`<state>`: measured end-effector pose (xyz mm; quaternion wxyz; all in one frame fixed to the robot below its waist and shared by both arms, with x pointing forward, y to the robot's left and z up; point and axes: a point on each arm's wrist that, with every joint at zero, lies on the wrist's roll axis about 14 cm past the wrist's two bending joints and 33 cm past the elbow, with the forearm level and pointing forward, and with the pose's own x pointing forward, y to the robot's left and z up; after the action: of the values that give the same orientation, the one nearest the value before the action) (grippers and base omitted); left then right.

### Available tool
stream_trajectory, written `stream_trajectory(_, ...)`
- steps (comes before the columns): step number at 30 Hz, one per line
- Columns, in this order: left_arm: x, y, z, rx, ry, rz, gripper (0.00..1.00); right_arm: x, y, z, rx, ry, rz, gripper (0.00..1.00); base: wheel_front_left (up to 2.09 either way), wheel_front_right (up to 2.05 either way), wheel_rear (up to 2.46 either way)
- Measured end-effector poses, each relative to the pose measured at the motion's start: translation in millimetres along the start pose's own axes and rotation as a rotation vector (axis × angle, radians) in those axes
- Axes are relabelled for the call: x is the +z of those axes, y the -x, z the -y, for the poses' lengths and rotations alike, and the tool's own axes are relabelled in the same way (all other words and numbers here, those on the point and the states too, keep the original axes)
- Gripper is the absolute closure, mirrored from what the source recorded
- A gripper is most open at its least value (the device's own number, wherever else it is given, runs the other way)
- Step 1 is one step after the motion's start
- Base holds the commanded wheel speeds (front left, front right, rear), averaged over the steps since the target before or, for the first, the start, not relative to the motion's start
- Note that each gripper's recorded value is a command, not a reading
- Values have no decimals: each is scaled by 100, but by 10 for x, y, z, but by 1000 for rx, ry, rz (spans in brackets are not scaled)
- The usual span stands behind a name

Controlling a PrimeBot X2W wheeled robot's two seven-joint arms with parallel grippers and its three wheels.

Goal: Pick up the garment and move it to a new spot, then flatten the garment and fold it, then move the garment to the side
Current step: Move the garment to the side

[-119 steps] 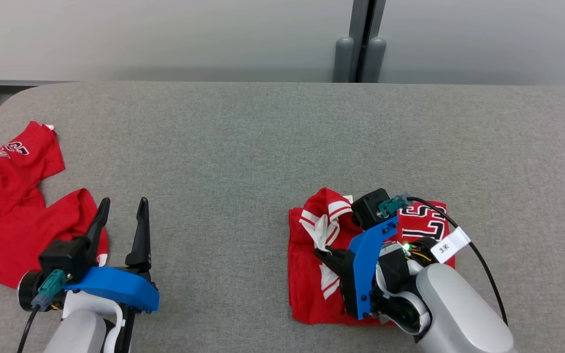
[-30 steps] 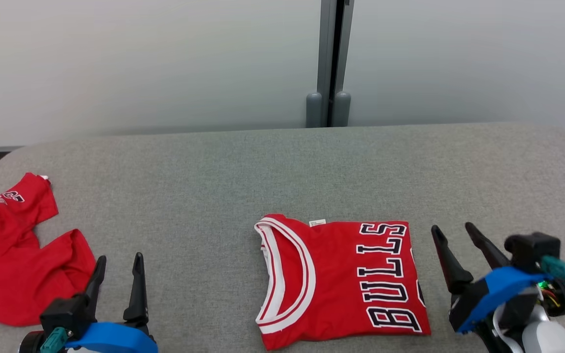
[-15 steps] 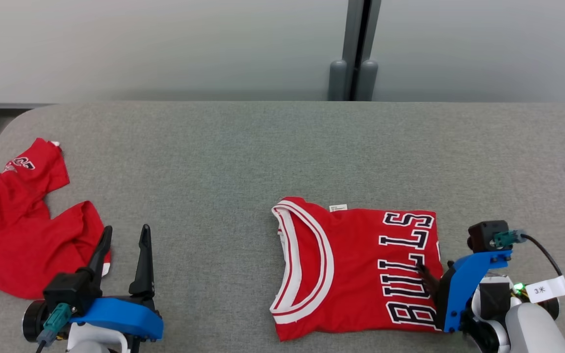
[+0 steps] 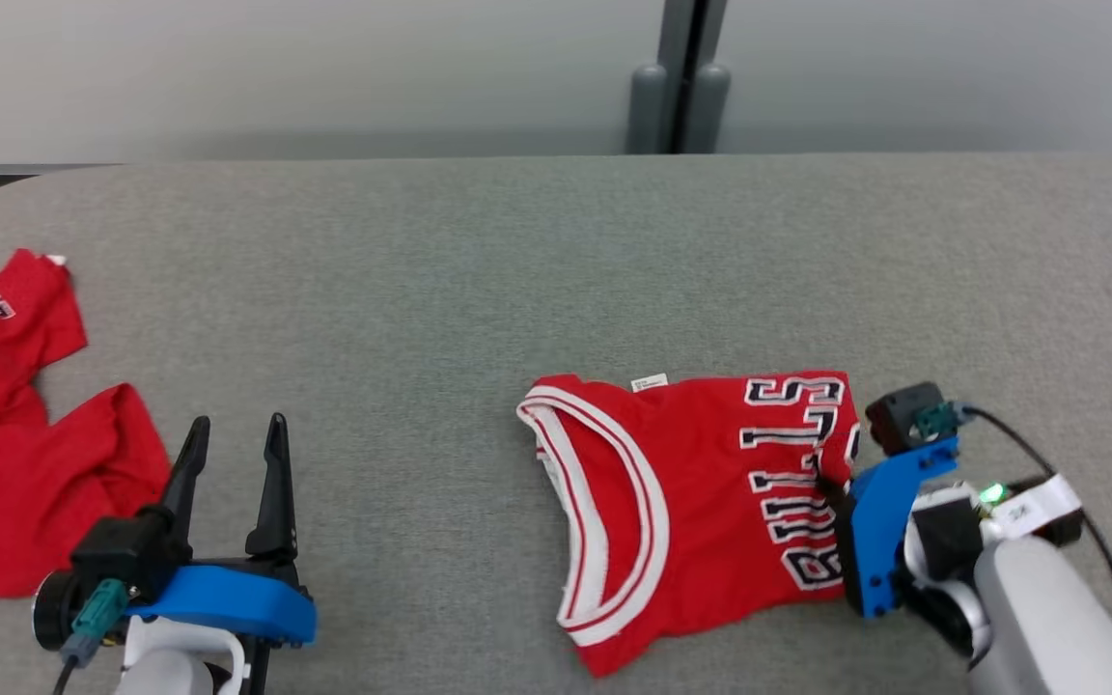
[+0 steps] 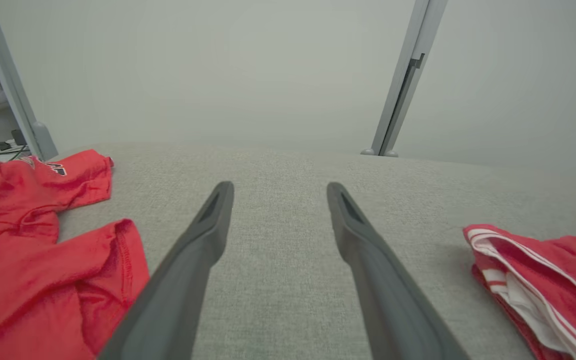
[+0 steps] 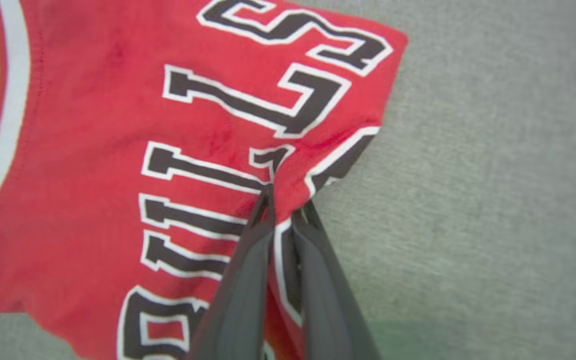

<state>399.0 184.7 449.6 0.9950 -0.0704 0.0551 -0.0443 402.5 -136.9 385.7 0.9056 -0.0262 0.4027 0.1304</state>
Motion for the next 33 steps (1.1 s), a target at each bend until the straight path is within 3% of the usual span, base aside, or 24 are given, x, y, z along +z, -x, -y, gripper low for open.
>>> stream_trajectory(8,-115,-512,441,-148,5,-11,0,487,259,957,-193,211,39,100,0,0,0)
stream_trajectory(14,-190,-924,865,-283,7,6,0,642,576,1782,-378,247,38,100,0,0,0)
stream_trajectory(19,-345,-1101,1160,-377,7,-15,0,509,807,2333,-508,238,2,100,0,0,0)
stream_trajectory(27,-501,-1251,1309,-440,-8,-48,0,425,1032,2873,-642,271,30,100,0,0,0)
stream_trajectory(33,-497,-1277,1272,-440,-23,-55,0,442,1033,2999,-679,299,72,100,0,0,0)
